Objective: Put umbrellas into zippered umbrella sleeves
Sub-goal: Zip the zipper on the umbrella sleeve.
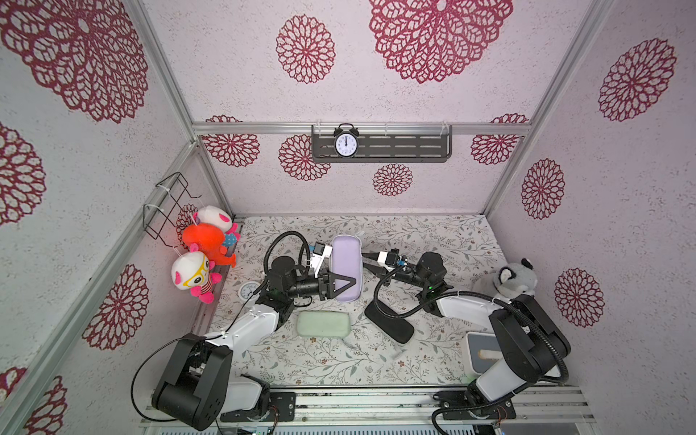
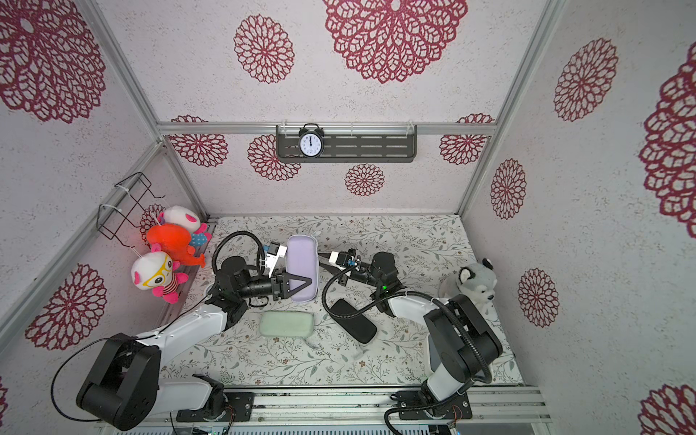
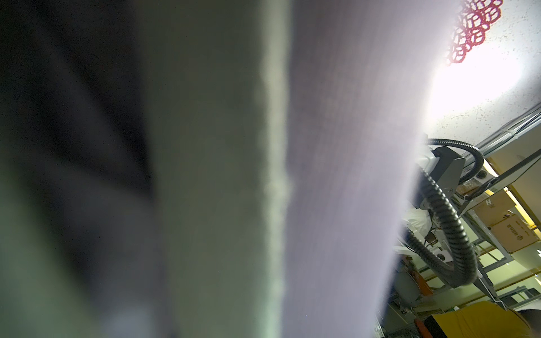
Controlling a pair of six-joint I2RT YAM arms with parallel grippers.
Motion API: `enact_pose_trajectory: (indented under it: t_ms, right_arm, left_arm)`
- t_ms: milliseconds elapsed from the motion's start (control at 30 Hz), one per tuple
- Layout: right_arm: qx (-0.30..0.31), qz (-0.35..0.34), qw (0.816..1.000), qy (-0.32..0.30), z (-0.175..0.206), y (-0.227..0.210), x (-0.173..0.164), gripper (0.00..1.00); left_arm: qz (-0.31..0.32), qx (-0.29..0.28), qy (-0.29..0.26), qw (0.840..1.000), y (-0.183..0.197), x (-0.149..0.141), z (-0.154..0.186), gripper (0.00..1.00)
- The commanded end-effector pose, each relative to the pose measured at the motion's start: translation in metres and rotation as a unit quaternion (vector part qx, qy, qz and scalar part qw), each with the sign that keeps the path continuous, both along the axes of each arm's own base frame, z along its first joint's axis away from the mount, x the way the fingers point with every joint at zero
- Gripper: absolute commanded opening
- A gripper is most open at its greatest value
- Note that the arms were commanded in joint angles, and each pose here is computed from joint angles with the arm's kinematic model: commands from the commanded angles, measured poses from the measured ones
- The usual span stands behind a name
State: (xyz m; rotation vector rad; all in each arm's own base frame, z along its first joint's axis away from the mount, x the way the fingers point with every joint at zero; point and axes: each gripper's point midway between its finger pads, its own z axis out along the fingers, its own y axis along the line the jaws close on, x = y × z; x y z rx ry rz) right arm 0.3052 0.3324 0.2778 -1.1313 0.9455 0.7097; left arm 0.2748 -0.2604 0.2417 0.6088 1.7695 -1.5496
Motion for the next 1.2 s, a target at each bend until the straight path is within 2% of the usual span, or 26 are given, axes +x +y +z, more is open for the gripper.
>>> enact_pose_trajectory:
  t_ms: [0, 67, 167, 667, 867, 1167]
  right_arm:
    - [0.031, 0.01, 0.998, -0.06, 0.039, -0.002, -0.018, 0.18]
    - [0.025, 0.008, 0.998, -0.062, 0.039, -0.001, -0.018, 0.13]
    - [0.015, 0.005, 0.998, -0.063, 0.037, 0.0, -0.018, 0.0]
    - [-0.11, -0.002, 0.994, -0.017, -0.023, 0.006, -0.04, 0.0]
    - [-0.126, 0.002, 0.992, 0.015, -0.038, 0.006, -0.047, 0.0]
    - [-0.149, -0.013, 0.986, 0.067, -0.059, 0.003, -0.068, 0.0]
  left_arm:
    - [-0.002, -0.012, -0.036, 0.999, -0.002, 0.002, 0.018, 0.08]
    - [-0.003, -0.012, -0.036, 0.999, -0.002, 0.001, 0.018, 0.08]
    - [0.001, -0.012, -0.036, 0.999, -0.001, 0.001, 0.019, 0.07]
    - [0.029, -0.019, -0.033, 0.999, 0.006, 0.009, 0.027, 0.04]
    - [0.056, -0.017, -0.027, 0.998, 0.012, 0.022, 0.023, 0.03]
    - [0.062, -0.015, -0.011, 0.998, 0.012, 0.035, 0.02, 0.03]
